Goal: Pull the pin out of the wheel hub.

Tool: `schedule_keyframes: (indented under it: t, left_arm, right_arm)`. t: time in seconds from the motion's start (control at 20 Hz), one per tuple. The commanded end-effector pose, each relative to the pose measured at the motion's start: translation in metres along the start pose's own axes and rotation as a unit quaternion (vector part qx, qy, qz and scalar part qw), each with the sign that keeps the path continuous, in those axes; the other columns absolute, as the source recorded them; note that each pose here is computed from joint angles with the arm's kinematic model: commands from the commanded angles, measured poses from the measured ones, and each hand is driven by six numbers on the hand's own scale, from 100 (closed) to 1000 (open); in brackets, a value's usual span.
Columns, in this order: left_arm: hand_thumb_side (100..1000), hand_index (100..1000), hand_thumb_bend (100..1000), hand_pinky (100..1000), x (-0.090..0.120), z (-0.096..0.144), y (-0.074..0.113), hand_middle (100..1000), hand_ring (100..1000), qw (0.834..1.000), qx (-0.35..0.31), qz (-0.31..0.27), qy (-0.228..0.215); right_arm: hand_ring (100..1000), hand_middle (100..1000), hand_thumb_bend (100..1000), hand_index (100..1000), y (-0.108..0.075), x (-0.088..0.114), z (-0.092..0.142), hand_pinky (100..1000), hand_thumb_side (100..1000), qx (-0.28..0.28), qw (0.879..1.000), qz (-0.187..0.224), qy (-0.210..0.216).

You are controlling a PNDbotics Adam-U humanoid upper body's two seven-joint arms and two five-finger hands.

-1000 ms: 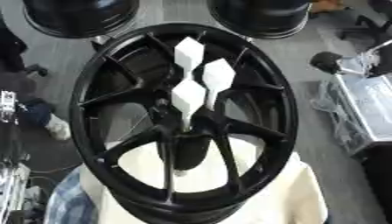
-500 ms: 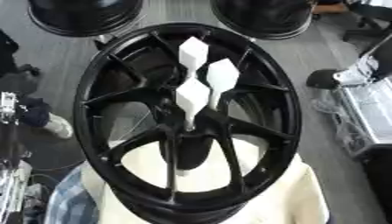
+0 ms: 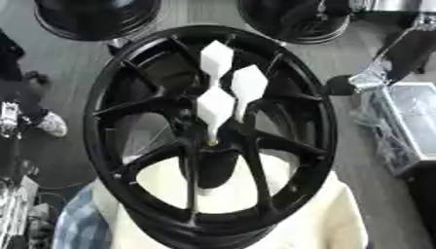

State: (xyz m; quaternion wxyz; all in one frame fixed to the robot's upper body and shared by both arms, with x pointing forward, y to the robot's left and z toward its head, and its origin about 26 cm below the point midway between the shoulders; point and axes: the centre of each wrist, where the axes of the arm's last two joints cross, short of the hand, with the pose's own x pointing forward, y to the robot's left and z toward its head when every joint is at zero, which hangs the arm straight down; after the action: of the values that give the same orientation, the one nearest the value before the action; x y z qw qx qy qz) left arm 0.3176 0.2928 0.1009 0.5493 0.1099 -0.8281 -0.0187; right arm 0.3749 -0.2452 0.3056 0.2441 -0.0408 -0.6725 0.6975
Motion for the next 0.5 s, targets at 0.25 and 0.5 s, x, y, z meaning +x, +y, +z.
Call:
schedule_keyframes:
  t: [0.25,0.5]
  left_arm:
    - [834,820,369,748,0.009,-0.005,0.001,702,811,1.000,-0.004,-0.004,-0.019]
    - [833,820,369,748,0.009,-0.005,0.001,702,811,1.000,-0.005,-0.003,-0.019]
  right_arm:
    - [837,803,445,947,-0.004,-0.009,-0.011,842,505,-0.005,1.000,0.006,-0.001]
    - [837,803,444,946,0.000,-0.011,-0.021,843,506,0.005,1.000,0.007,-0.009]
